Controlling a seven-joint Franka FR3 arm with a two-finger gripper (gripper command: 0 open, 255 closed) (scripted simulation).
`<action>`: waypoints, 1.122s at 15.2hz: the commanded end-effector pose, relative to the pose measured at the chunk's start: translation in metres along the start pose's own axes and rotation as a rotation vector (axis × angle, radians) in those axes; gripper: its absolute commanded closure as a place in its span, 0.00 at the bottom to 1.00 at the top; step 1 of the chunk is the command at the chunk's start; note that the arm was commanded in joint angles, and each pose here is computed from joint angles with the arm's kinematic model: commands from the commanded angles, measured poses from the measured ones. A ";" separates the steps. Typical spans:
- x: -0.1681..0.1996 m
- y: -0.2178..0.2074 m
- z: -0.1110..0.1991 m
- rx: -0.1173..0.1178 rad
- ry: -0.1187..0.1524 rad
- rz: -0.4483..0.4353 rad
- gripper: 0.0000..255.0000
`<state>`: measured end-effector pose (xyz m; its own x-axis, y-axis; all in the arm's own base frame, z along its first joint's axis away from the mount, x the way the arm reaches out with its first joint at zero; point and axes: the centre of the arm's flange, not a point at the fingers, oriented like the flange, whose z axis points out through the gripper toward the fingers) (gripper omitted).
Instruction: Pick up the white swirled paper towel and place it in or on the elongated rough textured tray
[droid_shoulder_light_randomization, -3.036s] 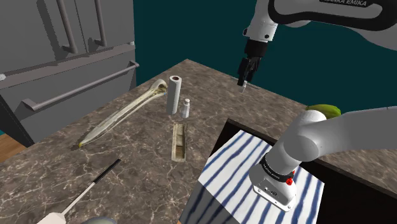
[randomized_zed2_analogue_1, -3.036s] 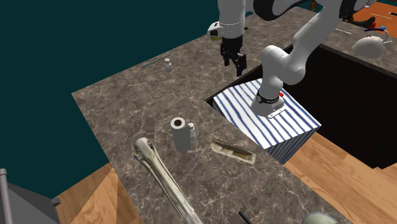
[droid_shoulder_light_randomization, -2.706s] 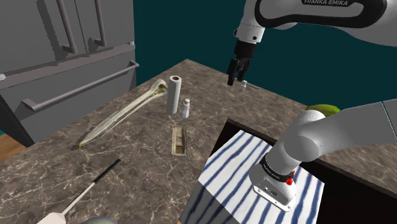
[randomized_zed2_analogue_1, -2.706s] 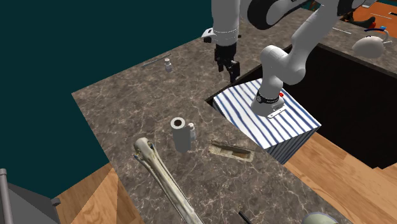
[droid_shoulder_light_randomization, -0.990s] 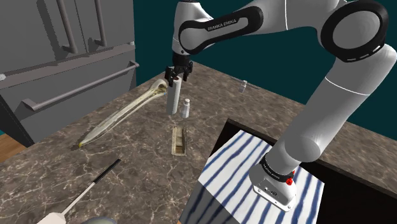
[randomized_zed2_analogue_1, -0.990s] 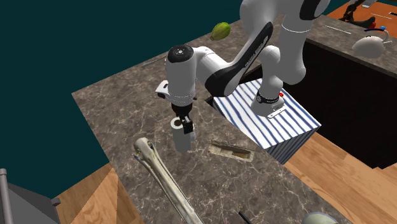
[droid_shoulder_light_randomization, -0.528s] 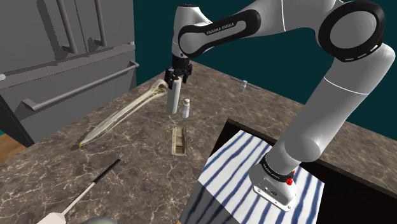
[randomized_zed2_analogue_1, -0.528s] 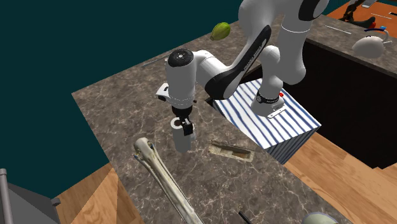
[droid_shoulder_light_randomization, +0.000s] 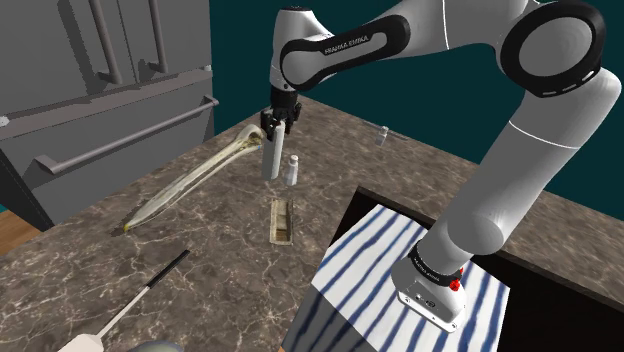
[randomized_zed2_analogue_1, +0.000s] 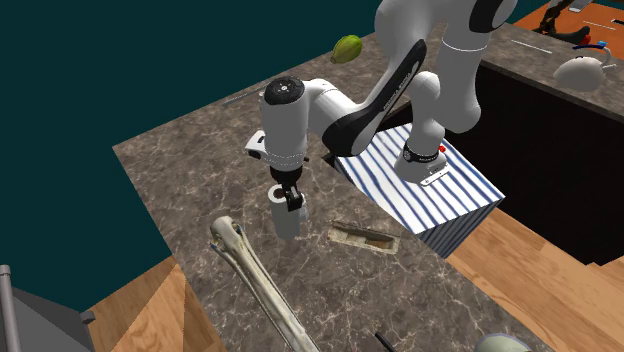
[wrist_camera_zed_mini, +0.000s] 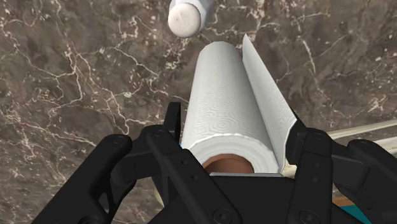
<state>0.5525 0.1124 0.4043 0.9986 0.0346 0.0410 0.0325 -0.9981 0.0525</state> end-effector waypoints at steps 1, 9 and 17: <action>0.000 0.001 0.001 -0.001 -0.001 0.001 1.00; 0.001 0.002 -0.026 -0.001 -0.001 0.001 1.00; 0.003 0.004 -0.068 -0.001 -0.001 0.001 1.00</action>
<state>0.5536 0.1128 0.4667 0.9986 0.0338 0.0402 0.0316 -0.9981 0.0530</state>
